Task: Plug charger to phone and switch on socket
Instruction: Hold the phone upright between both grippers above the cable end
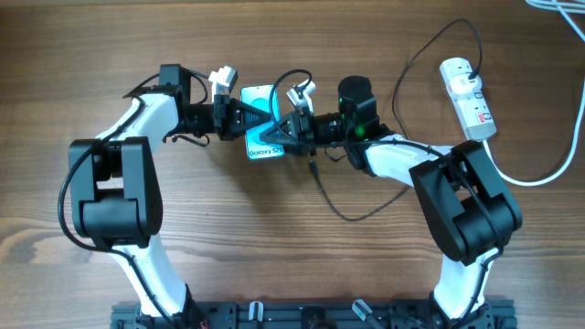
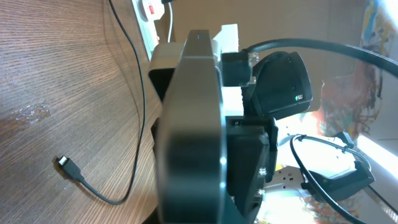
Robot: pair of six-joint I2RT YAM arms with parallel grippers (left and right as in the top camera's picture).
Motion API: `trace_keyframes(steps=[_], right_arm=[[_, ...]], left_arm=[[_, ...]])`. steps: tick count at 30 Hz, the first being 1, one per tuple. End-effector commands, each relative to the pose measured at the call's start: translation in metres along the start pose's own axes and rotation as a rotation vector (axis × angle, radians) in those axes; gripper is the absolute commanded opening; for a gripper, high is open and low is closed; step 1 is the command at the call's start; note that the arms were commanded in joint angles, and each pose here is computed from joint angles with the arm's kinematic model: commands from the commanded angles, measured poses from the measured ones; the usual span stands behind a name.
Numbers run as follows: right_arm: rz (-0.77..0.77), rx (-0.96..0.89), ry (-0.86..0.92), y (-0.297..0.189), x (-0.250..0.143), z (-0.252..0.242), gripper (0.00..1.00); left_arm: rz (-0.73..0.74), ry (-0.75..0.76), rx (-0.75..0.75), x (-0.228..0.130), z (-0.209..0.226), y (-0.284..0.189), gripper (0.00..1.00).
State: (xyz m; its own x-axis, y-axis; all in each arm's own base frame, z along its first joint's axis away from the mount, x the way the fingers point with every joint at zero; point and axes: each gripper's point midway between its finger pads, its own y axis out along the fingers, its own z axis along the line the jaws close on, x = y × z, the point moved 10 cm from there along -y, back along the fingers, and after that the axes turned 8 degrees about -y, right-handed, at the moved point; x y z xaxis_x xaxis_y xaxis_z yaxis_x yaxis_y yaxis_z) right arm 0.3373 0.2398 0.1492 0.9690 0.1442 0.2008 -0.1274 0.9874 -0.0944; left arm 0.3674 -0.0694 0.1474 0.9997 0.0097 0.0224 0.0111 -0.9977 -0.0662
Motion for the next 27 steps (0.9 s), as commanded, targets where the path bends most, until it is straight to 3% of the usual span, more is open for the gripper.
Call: trace_keyframes(steps=[1,4,6,14,20,22,24,27], right_arm=[[0.030,0.014,-0.033,0.0004,-0.0021,-0.0017,0.22],[0.031,0.011,-0.068,0.0003,-0.0027,-0.0029,0.05],[0.028,0.005,-0.057,0.0003,-0.0028,-0.0040,0.04],[0.022,-0.001,0.040,0.0008,-0.0026,-0.0044,0.04],[0.003,-0.011,0.038,0.0010,-0.0014,-0.0053,0.04],[0.002,-0.012,0.038,0.0010,-0.0014,-0.0053,0.04],[0.002,-0.012,0.033,0.0010,-0.0014,-0.0053,0.04],[0.003,-0.012,0.027,0.0010,-0.0014,-0.0053,0.06]], left_arm=[[0.004,0.028,-0.024,-0.0001,-0.0062,0.0011,0.04],[0.004,0.029,-0.024,-0.0001,-0.0062,0.0011,0.10],[0.004,0.029,-0.024,-0.0001,-0.0062,0.0009,0.17],[0.003,0.047,-0.024,0.0013,-0.0063,0.0009,0.23],[0.002,0.069,-0.025,0.0030,-0.0065,0.0009,0.21],[0.002,0.070,-0.026,0.0030,-0.0066,0.0009,0.17],[0.003,0.070,-0.040,0.0029,-0.0076,0.0009,0.06],[0.006,0.041,-0.073,0.0029,-0.0100,0.0008,0.04]])
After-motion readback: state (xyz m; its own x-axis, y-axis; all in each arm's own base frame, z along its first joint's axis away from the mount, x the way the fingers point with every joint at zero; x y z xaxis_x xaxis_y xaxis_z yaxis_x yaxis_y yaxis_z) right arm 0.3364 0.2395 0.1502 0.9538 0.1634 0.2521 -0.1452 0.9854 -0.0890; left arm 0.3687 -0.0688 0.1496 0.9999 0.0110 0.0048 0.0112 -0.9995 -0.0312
